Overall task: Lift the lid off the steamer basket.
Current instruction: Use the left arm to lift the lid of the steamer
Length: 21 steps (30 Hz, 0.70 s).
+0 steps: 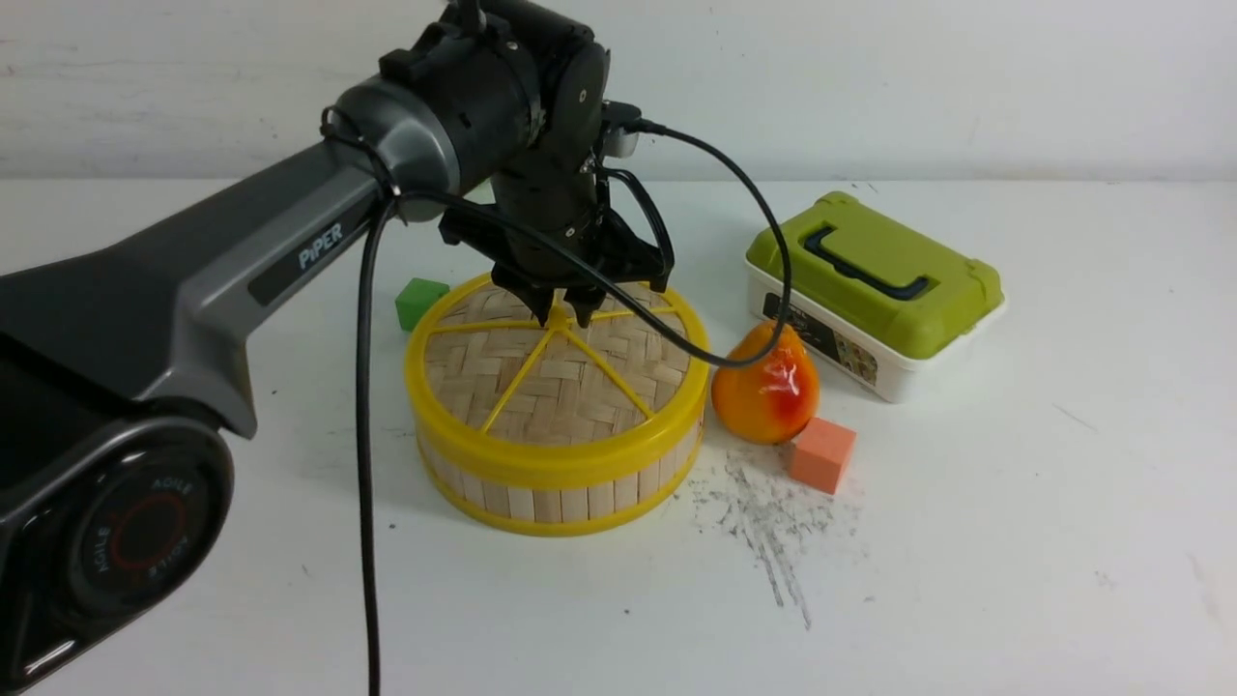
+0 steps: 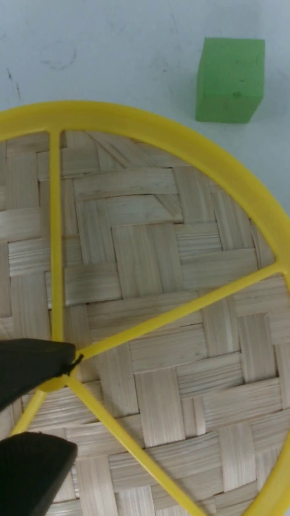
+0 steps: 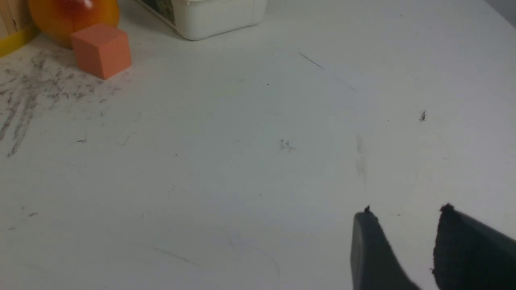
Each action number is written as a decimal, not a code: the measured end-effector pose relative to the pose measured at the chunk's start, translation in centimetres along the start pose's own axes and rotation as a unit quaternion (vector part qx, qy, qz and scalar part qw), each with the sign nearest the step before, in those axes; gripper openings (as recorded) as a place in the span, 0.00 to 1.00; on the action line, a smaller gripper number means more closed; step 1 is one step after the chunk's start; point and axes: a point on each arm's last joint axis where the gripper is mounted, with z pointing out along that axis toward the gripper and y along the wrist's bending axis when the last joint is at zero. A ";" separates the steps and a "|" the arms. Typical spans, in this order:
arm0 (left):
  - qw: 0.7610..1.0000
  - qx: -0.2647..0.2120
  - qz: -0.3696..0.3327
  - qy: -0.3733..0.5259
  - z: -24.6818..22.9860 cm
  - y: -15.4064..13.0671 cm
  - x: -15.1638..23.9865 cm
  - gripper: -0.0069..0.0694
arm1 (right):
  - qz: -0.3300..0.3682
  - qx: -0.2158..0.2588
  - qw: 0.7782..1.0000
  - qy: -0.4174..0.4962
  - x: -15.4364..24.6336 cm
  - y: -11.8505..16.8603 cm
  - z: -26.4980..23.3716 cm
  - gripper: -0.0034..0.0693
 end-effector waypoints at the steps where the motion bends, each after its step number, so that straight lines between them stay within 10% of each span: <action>1: 1.000 -0.001 -0.003 0.000 0.0 0.0 0.0 0.42 | 0.000 0.000 1.000 0.000 0.0 0.0 0.0 0.38; 21: 1.000 -0.010 -0.015 -0.004 0.5 0.2 -0.1 0.34 | 0.000 0.000 1.000 0.000 0.0 0.0 0.0 0.38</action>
